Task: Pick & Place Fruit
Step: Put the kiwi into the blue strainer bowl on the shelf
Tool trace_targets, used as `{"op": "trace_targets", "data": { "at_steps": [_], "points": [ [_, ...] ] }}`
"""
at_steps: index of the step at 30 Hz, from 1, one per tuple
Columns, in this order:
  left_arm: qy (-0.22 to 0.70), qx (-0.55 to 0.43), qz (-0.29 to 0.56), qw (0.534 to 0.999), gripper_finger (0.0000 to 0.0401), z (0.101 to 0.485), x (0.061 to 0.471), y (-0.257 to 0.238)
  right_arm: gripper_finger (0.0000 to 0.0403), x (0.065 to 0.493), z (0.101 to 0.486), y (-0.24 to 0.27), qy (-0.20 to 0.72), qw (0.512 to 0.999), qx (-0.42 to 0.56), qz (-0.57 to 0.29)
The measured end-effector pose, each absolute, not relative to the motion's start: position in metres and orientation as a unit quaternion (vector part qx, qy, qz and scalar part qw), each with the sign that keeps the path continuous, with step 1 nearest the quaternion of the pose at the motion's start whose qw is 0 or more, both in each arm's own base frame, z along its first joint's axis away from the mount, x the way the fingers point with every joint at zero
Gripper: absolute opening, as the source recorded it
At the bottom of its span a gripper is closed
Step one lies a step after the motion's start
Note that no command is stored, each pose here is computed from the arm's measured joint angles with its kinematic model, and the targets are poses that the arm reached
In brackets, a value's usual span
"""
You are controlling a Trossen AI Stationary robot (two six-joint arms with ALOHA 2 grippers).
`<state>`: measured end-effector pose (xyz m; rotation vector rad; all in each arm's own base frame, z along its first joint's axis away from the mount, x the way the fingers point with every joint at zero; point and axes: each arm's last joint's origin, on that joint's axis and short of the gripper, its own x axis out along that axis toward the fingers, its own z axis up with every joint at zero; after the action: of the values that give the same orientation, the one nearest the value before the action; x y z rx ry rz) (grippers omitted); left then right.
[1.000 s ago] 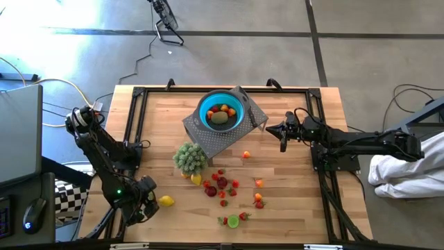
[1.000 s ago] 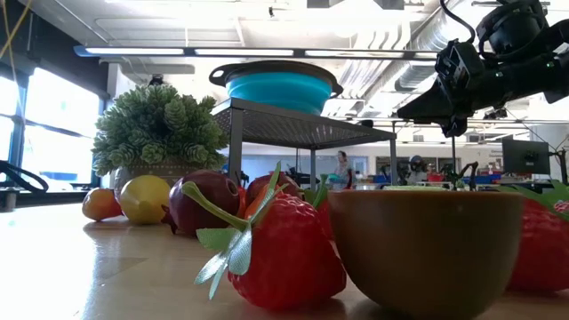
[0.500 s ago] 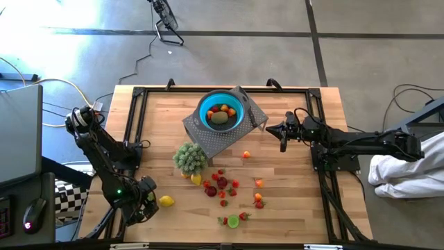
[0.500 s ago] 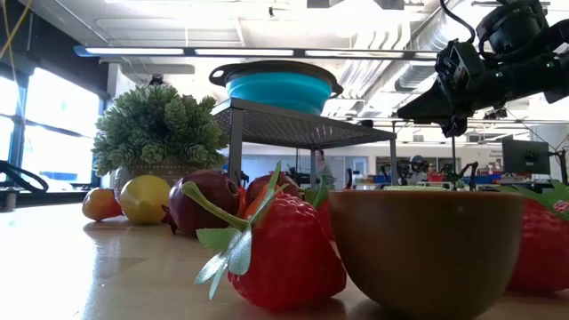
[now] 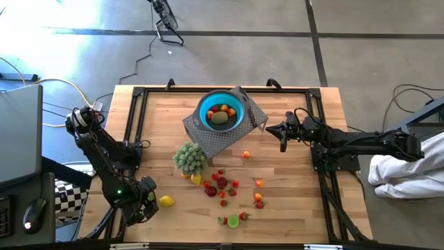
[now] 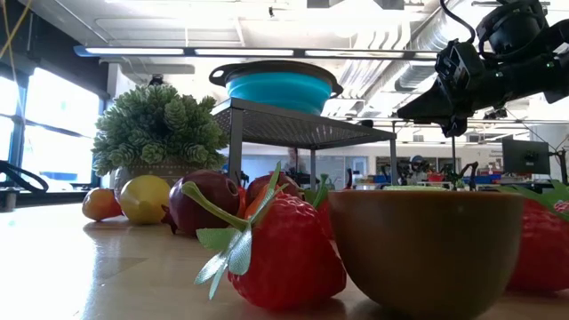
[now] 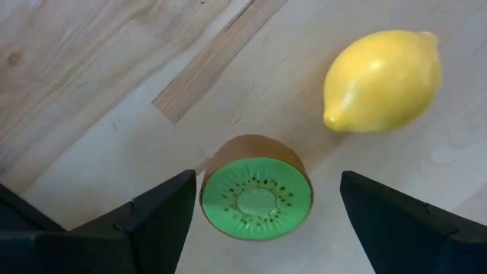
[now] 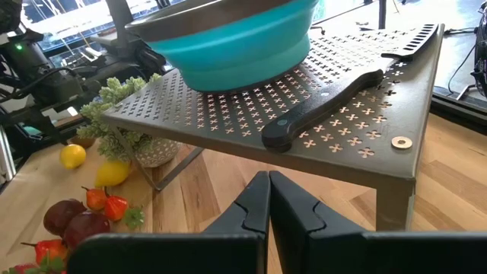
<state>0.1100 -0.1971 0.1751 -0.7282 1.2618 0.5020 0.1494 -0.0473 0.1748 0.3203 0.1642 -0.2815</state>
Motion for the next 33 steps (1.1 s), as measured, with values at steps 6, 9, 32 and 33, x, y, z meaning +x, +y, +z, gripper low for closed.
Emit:
{"op": "trace_targets", "data": {
  "at_steps": [6,9,32,33],
  "points": [
    [0.589,-0.307,0.225,0.713,0.0319,0.164,0.112,-0.203,0.0002,0.149,0.175,-0.047,0.083,0.974,0.159,-0.140],
    [0.596,-0.307,0.216,0.710,0.0319,0.162,0.113,-0.205,0.0002,0.149,0.174,-0.047,0.084,0.974,0.159,-0.140],
    [0.596,-0.304,0.219,0.710,0.0275,0.162,0.112,-0.204,0.0002,0.149,0.173,-0.047,0.090,0.972,0.164,-0.143],
    [0.596,-0.304,0.219,0.710,0.0266,0.162,0.112,-0.204,0.0002,0.149,0.173,-0.047,0.090,0.972,0.164,-0.143]
  ]
}}
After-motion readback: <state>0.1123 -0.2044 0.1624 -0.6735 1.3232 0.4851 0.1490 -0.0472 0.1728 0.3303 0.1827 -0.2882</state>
